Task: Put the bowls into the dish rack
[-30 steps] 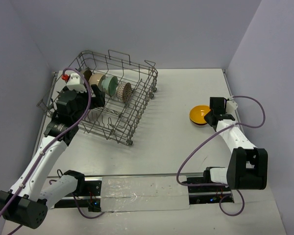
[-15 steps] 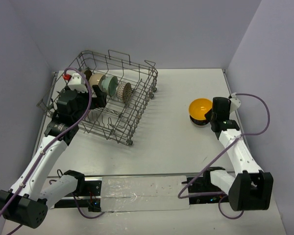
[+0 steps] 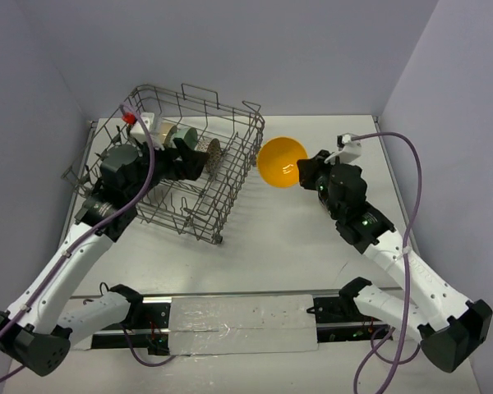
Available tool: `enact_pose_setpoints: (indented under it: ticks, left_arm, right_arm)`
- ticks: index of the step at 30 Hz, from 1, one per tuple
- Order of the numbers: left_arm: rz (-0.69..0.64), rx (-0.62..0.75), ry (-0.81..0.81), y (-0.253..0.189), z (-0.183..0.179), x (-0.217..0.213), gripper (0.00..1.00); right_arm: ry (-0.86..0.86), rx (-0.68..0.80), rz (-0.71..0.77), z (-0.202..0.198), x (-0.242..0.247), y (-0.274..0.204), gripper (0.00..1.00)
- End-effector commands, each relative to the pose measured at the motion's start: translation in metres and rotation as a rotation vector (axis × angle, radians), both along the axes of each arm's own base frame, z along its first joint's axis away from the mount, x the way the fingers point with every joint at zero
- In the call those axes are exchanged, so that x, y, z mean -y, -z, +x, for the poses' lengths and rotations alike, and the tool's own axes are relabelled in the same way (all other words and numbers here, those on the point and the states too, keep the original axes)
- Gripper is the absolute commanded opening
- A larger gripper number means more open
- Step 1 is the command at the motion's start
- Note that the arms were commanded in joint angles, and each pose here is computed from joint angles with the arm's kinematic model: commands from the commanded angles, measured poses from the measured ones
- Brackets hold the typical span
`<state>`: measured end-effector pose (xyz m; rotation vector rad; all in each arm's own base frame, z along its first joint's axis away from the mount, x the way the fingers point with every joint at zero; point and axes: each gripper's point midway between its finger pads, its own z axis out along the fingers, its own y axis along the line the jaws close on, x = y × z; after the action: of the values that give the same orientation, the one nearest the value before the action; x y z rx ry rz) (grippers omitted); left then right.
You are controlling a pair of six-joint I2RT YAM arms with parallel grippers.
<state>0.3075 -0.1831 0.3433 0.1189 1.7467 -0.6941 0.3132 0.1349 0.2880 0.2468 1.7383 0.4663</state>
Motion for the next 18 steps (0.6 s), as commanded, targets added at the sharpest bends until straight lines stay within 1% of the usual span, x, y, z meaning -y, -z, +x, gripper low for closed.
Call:
enact_pose_setpoints:
  ticks: [1,3,5,6,8,9,11,12,14,15,17,18]
  left_arm:
    - [-0.098,-0.001,0.134,-0.028,-0.022,0.05,0.99]
    - [-0.107,0.004,0.137,-0.035,-0.023,0.062,0.99]
    - [-0.091,-0.018,0.161,-0.029,-0.027,0.081,0.99]
    - [-0.089,-0.008,0.138,-0.035,-0.025,0.082,0.99]
    - [-0.054,-0.037,0.14,-0.026,-0.027,0.095,0.99]
    - [-0.051,-0.029,0.122,-0.031,-0.025,0.096,0.97]
    - [-0.025,-0.036,0.136,-0.026,-0.029,0.108,0.94]
    - [-0.02,-0.028,0.114,-0.028,-0.027,0.109,0.89]
    - [0.015,-0.027,0.1,-0.021,-0.026,0.116,0.82]
    - [0.03,-0.023,0.083,-0.022,-0.025,0.116,0.74]
    - [0.061,-0.03,0.051,-0.016,-0.021,0.119,0.65]
    - [0.065,-0.028,0.045,-0.018,-0.021,0.12,0.55]
  right_arm:
    - [-0.045,0.184,0.071,0.003,-0.025,-0.068,0.0]
    - [-0.095,0.209,0.079,-0.003,-0.043,-0.077,0.0]
    - [-0.11,0.234,0.088,-0.006,-0.05,-0.086,0.0]
    - [-0.126,0.241,0.093,-0.009,-0.056,-0.089,0.0]
    - [-0.132,0.254,0.092,-0.011,-0.06,-0.094,0.0]
    - [-0.135,0.259,0.094,-0.012,-0.061,-0.097,0.0]
    - [-0.148,0.27,0.097,-0.015,-0.066,-0.1,0.0]
    - [-0.148,0.273,0.097,-0.016,-0.067,-0.101,0.0]
    - [-0.16,0.277,0.101,-0.017,-0.071,-0.102,0.0]
    - [-0.163,0.279,0.105,-0.018,-0.072,-0.103,0.0]
    - [-0.172,0.282,0.109,-0.02,-0.074,-0.104,0.0]
    - [-0.173,0.281,0.108,-0.02,-0.075,-0.103,0.0]
